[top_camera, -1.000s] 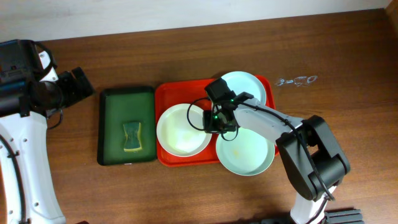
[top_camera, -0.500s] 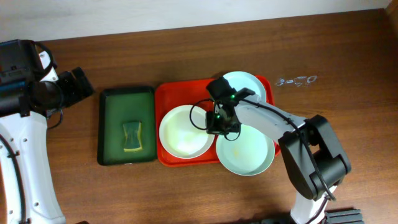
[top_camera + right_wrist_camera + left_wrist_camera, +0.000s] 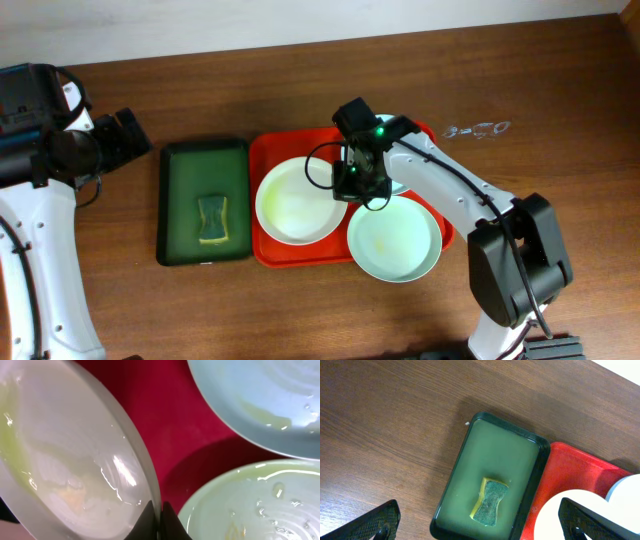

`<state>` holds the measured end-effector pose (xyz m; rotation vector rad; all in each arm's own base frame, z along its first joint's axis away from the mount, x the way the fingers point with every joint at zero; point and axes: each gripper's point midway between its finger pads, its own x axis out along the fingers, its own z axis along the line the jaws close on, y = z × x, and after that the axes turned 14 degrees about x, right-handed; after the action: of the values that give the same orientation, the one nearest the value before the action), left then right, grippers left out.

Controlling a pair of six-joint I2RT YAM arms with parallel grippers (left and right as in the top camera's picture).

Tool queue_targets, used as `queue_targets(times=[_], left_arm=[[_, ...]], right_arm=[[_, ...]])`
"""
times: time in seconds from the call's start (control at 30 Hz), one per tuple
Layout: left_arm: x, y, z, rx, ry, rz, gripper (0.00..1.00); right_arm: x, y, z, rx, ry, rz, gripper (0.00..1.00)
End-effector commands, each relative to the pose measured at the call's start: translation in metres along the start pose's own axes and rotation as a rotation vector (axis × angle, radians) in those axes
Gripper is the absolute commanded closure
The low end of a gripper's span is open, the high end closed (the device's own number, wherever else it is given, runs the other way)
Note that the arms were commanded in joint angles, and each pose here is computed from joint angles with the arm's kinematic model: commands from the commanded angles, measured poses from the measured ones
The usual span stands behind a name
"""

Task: Clean dirty plates on tray and stack at the side
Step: 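Lift the white plate with the right gripper and carry it right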

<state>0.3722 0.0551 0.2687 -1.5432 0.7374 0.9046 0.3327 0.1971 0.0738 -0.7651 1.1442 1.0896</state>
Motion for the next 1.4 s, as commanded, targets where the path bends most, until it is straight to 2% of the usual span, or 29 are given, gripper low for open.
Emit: queue_targets(times=[0.0,0.33,0.53,0.77,0.93,1.07,1.2,1.37], left_arm=[[-0.001,-0.001,-0.001,-0.011,0.01,-0.004,0.01],[-0.001,-0.001,-0.001,-0.011,0.01,-0.004,0.01],[-0.001,-0.001,-0.001,-0.011,0.01,-0.004,0.01],[-0.001,-0.001,-0.001,-0.011,0.01,-0.004,0.01],[-0.001,-0.001,-0.001,-0.011,0.01,-0.004,0.01],[-0.001,-0.001,-0.001,-0.011,0.01,-0.004,0.01],[-0.001,-0.001,-0.001,-0.011,0.01,-0.004,0.01],[-0.001,-0.001,-0.001,-0.01,0.01,-0.004,0.01]], right_arm=[[-0.033,-0.011,0.019,-0.02,-0.059,-0.06,0.96],[-0.054,-0.028,0.048,-0.002,-0.144,-0.134,0.96],[-0.051,-0.024,0.097,-0.038,-0.239,-0.22,0.96],[-0.049,-0.024,0.151,-0.143,-0.28,-0.438,0.96],[-0.029,-0.046,0.165,-0.148,-0.226,-0.629,0.96],[-0.036,-0.07,0.182,-0.239,-0.206,-0.814,0.96],[-0.065,-0.079,0.209,-0.511,-0.17,-0.989,0.96],[-0.1,-0.065,0.236,-0.807,0.036,-1.236,0.96]])
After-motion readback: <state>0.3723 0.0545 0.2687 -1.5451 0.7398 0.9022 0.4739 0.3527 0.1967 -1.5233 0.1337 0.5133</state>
